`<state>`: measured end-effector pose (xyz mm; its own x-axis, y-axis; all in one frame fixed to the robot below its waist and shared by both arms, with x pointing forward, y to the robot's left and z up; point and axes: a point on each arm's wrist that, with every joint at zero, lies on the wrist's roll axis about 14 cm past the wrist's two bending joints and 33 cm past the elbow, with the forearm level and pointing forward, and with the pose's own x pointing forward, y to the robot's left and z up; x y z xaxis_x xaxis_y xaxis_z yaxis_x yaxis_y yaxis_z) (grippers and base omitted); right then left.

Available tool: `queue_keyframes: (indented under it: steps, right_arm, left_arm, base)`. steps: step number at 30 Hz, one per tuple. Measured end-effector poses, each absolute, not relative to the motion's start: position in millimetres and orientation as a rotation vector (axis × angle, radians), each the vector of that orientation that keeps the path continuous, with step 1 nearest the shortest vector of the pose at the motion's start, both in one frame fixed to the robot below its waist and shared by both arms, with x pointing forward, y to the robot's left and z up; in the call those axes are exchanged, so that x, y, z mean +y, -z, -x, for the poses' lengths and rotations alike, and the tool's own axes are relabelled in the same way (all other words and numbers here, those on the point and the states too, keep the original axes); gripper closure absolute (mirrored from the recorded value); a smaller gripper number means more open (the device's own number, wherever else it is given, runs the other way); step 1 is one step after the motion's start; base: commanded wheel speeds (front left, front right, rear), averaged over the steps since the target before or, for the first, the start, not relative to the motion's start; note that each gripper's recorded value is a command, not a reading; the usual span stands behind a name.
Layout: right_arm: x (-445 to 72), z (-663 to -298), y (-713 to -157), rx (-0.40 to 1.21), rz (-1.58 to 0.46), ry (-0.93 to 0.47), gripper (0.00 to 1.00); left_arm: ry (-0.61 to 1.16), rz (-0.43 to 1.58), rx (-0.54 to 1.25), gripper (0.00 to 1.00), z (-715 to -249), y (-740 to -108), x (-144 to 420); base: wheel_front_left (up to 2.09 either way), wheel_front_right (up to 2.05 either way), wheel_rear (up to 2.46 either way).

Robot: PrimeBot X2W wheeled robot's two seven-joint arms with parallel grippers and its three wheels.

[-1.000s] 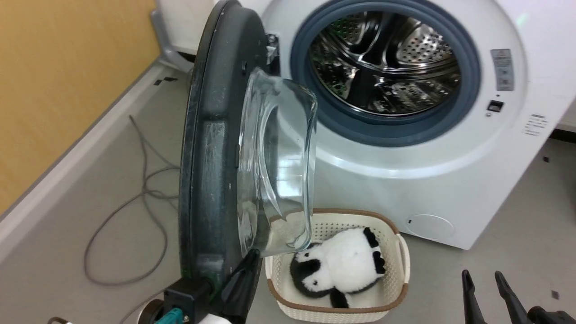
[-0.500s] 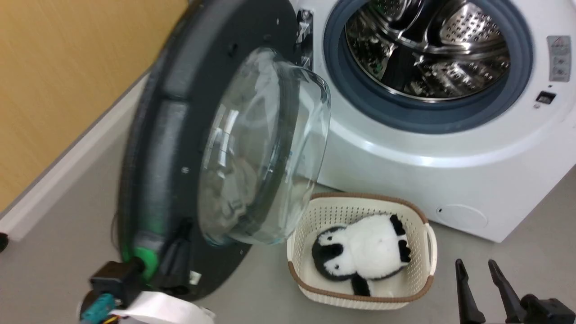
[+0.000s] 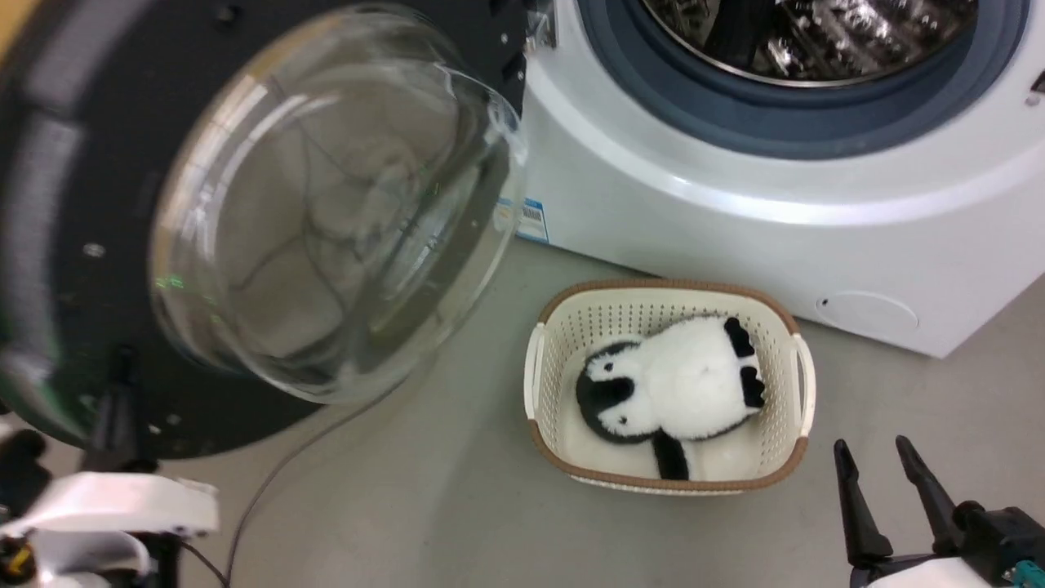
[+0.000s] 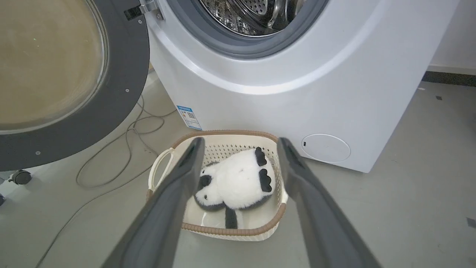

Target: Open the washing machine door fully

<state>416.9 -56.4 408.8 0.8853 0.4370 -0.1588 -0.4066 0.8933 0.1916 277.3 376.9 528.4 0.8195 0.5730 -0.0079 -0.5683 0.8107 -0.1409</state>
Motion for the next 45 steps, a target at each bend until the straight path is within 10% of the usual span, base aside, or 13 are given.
queue_keyframes:
  steps: [27, 45]
  right_arm:
    - [-75.3, -434.5, -373.1, 0.273, -0.141, -0.406, 0.00]
    - [-86.7, -439.0, -417.4, 0.157, -0.129, -0.370, 0.00]
  left_arm:
    - [-0.765, -0.022, 0.045, 1.00, -314.0, -524.9, 495.2]
    - [-0.601, -0.037, -0.084, 1.00, -329.2, -551.4, 458.4]
  base:
    - [0.00, 0.00, 0.00]
    - [0.00, 0.00, 0.00]
